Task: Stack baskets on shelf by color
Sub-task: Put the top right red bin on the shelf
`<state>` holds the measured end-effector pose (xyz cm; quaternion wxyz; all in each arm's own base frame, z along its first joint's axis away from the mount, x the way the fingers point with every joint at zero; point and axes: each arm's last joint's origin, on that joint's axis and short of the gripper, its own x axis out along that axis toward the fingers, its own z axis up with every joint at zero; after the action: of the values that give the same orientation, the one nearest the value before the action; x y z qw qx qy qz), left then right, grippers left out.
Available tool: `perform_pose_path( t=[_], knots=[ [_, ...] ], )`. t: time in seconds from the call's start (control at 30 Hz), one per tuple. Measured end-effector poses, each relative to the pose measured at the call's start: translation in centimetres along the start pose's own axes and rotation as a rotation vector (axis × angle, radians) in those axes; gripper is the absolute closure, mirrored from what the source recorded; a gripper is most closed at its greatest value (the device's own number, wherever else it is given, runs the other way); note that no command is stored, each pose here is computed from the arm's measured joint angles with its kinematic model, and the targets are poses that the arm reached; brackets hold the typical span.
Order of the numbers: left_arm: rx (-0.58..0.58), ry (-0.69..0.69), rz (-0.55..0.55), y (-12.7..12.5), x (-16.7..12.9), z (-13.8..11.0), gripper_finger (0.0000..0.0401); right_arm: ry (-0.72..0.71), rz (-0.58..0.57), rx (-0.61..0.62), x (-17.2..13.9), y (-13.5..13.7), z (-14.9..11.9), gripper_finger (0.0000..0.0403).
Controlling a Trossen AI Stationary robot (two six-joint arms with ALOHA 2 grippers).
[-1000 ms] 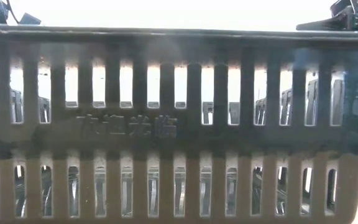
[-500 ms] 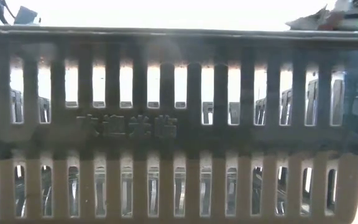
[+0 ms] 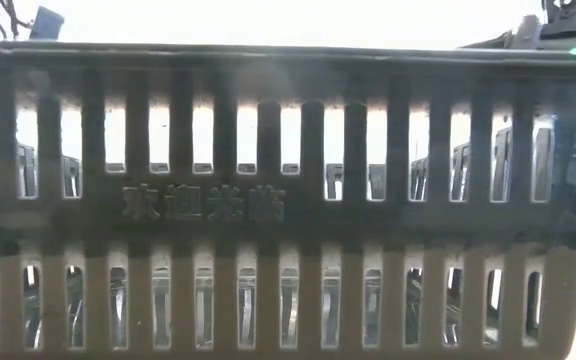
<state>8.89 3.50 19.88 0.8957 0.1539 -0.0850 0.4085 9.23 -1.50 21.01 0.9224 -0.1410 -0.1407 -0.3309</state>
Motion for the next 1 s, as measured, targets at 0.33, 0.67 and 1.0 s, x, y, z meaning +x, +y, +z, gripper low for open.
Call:
perform_pose_path(
  t=[0.33,0.67,1.0],
  knots=[
    [-0.014,0.003,-0.142,0.3,1.5,-1.1,0.0354,0.153,-0.142,0.260,1.0,-0.1,-2.0,0.0259],
    [-0.197,0.006,-0.389,-0.8,1.7,-1.3,0.0354,0.416,-0.172,0.061,2.4,0.3,-1.4,0.0259],
    [-0.251,0.049,-0.509,-1.7,1.3,-1.3,0.0354,0.886,-0.125,-0.183,7.4,-1.5,4.9,0.0259]
  ],
)
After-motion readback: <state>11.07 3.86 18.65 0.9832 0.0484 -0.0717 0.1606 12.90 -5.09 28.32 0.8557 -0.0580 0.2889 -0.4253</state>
